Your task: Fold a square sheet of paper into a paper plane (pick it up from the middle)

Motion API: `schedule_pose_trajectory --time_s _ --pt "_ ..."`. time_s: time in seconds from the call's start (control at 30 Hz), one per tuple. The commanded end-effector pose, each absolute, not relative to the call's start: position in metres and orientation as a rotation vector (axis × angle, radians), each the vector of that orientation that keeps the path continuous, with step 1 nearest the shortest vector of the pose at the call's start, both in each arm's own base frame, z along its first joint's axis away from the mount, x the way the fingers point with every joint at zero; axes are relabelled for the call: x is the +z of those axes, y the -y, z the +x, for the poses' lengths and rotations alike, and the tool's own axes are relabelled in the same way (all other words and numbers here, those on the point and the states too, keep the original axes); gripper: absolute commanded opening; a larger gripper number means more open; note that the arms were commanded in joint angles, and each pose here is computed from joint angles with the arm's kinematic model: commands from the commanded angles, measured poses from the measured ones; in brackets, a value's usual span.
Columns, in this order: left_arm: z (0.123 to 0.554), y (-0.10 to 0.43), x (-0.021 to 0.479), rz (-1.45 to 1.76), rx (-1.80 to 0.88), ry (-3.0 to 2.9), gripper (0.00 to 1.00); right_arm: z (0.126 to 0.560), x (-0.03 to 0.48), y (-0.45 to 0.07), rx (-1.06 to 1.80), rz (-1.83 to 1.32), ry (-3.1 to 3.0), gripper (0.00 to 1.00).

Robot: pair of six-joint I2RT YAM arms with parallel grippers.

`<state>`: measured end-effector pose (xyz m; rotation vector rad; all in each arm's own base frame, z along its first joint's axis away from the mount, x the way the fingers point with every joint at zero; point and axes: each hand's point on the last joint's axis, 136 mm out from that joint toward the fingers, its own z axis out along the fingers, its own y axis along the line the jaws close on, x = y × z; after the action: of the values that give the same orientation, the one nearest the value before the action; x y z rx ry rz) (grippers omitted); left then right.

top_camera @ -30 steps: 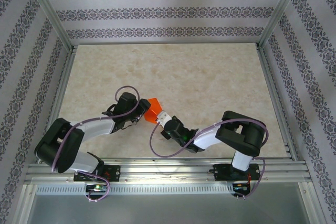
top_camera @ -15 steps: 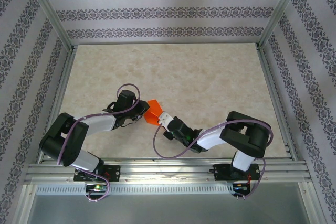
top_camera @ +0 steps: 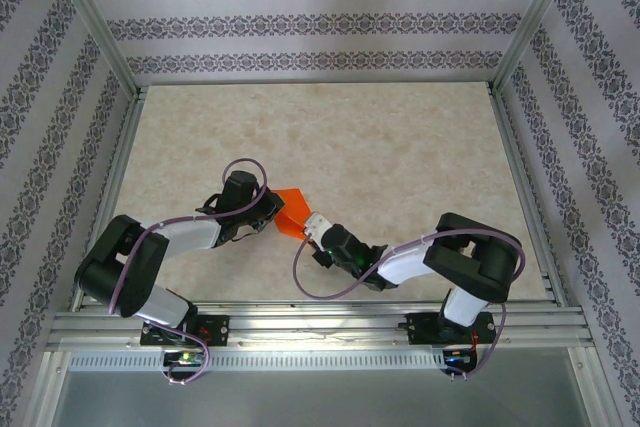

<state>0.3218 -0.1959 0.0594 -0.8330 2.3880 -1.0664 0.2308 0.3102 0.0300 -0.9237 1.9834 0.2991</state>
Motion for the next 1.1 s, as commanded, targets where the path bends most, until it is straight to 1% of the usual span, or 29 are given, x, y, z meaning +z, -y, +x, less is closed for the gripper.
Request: schedule_pose_trajectory --time_s 0.0,0.2,0.4,0.43,0.47,0.53,0.6,0.67,0.7,0.87,1.07 --pt "0.329 0.196 0.073 -0.827 -1.109 -2.335 0.04 0.228 0.031 -0.305 0.343 -0.88 -2.018 0.15" --pt "0.328 0.195 0.072 -0.835 -1.108 -2.335 0.04 0.226 0.031 -0.307 0.366 -0.873 -2.029 0.11" --pt "0.327 0.194 0.071 -0.842 -1.103 -2.338 0.04 0.226 0.029 -0.309 0.378 -0.874 -2.036 0.05" --pt "0.326 0.194 0.07 -0.843 -1.102 -2.34 0.08 0.226 0.029 -0.309 0.38 -0.872 -2.039 0.05" --pt "0.326 0.193 0.07 -0.847 -1.096 -2.342 0.14 0.226 0.028 -0.308 0.381 -0.867 -2.044 0.04" --pt "0.325 0.192 0.071 -0.844 -1.089 -2.34 0.15 0.227 0.027 -0.309 0.399 -0.856 -2.056 0.03" --pt "0.323 0.188 0.072 -0.853 -1.071 -2.333 0.25 0.227 0.024 -0.31 0.431 -0.834 -2.078 0.01" --pt "0.32 0.182 0.072 -0.864 -1.041 -2.325 0.33 0.227 0.022 -0.311 0.48 -0.801 -2.103 0.01" --pt "0.319 0.179 0.074 -0.868 -1.03 -2.319 0.34 0.227 0.021 -0.312 0.51 -0.788 -2.118 0.0" --pt "0.313 0.168 0.082 -0.873 -0.992 -2.283 0.36 0.228 0.018 -0.316 0.658 -0.71 -2.185 0.0" --pt "0.311 0.165 0.087 -0.861 -0.981 -2.271 0.36 0.232 0.02 -0.318 0.847 -0.597 -2.27 0.0"
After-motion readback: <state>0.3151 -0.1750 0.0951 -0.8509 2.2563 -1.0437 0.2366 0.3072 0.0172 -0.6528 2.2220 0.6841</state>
